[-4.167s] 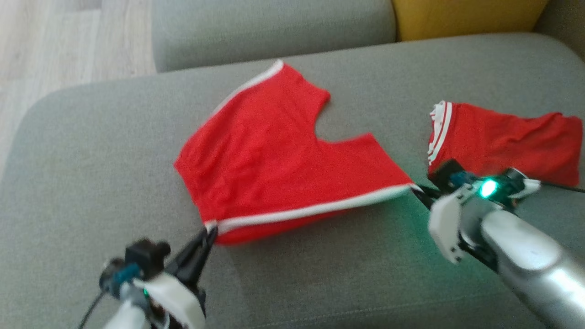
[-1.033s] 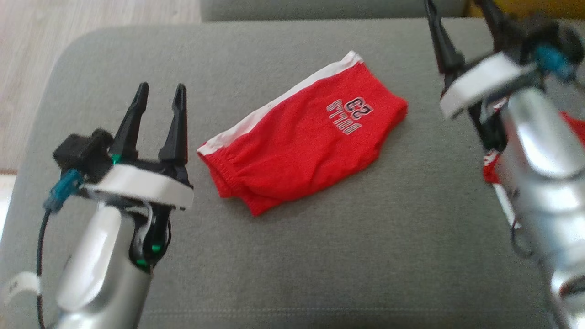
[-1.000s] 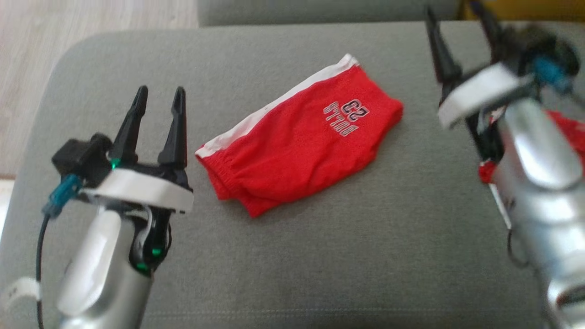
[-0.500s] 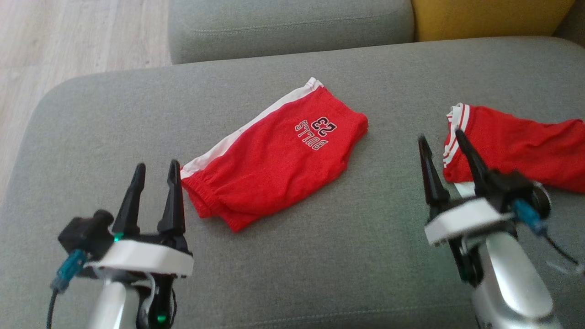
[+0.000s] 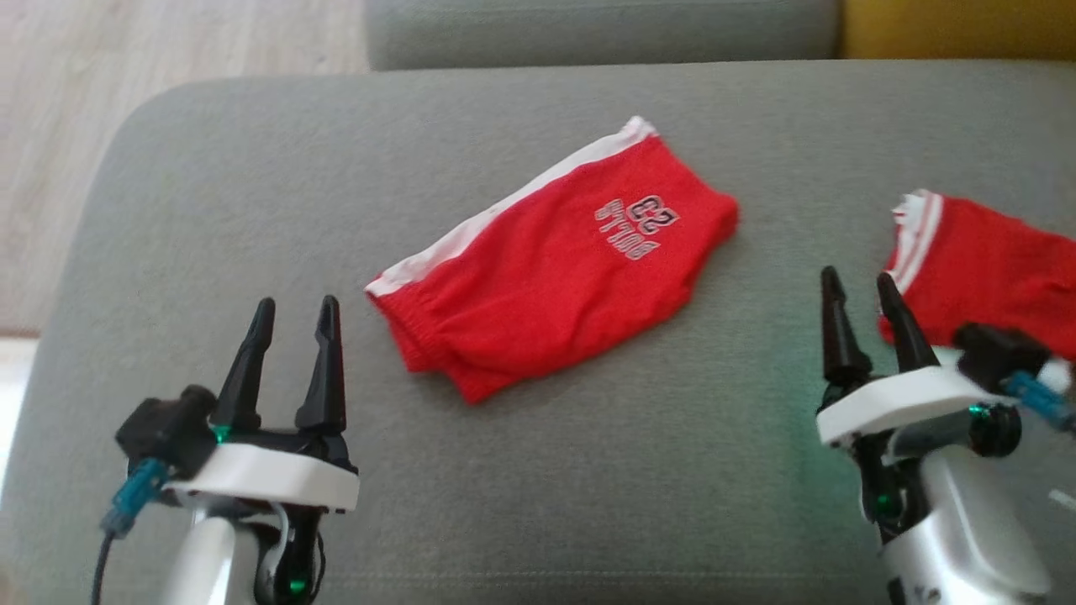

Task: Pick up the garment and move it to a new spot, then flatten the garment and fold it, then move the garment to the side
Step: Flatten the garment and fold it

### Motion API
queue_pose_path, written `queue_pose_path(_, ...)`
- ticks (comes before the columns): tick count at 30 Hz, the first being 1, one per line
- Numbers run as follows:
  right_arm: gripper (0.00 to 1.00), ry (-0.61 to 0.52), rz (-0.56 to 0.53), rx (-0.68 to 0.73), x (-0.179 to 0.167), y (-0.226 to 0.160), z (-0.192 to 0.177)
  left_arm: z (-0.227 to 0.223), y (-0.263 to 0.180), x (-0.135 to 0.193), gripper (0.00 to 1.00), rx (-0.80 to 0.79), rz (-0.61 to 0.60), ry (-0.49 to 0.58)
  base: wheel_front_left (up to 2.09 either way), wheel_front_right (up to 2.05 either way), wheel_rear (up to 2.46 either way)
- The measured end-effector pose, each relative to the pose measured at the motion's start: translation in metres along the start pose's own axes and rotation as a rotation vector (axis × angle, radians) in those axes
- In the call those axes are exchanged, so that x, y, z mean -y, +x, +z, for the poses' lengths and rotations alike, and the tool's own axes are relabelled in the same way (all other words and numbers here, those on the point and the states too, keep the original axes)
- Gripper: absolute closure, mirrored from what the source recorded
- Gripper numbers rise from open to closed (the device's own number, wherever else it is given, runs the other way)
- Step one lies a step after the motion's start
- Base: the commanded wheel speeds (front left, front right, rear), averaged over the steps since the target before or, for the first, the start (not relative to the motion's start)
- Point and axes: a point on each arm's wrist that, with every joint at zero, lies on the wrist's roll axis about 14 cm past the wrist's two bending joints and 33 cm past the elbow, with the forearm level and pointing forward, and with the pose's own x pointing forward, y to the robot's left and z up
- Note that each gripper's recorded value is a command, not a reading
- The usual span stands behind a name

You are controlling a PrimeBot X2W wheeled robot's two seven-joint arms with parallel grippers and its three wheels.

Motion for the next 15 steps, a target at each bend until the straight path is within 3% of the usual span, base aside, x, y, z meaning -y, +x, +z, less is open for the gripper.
queue_pose_path(8,0.0,0.405,-0.04,-0.18,-0.013,0.04,-0.051,-0.003,-0.011,-0.024,0.0,-0.02,0.061,0.053,0.0,0.0,0.0)
queue_pose_path(15,0.0,0.514,-0.023,-0.312,-0.044,0.07,-0.084,-0.009,-0.023,-0.045,0.0,-0.05,0.126,0.072,0.0,0.0,0.0)
